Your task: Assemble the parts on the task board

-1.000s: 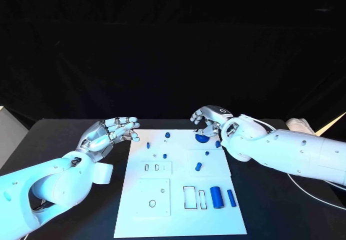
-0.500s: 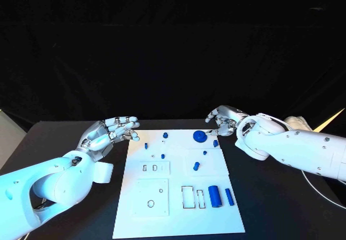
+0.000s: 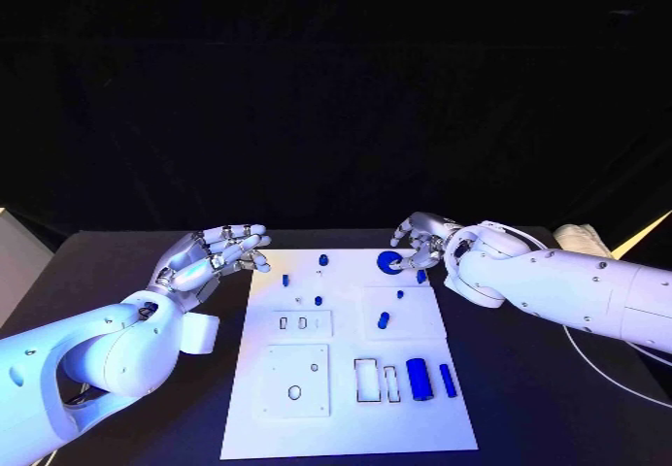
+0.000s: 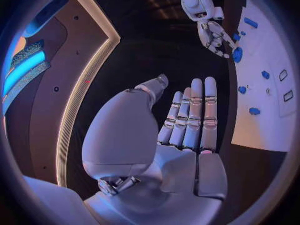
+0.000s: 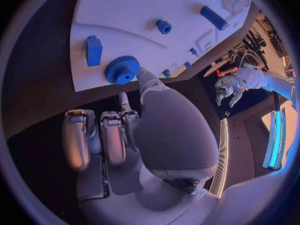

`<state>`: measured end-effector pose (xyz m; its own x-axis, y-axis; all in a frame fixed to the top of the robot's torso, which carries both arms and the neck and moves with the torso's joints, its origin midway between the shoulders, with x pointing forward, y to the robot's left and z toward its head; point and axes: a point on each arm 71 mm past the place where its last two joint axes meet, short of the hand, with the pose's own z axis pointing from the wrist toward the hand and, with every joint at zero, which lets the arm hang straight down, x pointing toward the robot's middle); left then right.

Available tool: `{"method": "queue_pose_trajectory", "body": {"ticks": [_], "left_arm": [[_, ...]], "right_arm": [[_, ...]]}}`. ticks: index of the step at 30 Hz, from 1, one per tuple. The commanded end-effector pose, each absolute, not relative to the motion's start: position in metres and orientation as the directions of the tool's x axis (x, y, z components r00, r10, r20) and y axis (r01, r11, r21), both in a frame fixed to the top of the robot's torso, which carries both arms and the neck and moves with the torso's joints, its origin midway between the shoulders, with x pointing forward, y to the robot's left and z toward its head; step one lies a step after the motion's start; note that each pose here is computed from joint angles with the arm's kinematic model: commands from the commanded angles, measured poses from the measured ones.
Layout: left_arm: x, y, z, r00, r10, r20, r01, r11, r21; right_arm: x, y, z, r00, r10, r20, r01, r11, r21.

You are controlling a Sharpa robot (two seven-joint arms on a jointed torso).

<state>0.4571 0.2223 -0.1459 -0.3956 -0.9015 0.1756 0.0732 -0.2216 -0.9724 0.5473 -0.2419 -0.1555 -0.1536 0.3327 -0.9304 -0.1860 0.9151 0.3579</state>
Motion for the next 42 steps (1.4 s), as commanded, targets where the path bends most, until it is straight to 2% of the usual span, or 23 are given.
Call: {"method": "queue_pose_trajectory", "body": {"ticks": [1,42], "left_arm": [[0.456,0.219,-0.144,-0.419,-0.890,0.180,0.076,-0.232,-0.970],[0.456,0.219,-0.145,-0.417,-0.891,0.179,0.071,-0.228,-0.971]], "right_arm": [[0.549,-0.241,-0.160,-0.182,0.318,-0.931,-0.172,0.922,0.348],[0.555,-0.237,-0.173,-0.209,0.301,-0.930,-0.151,0.930,0.335]]}}
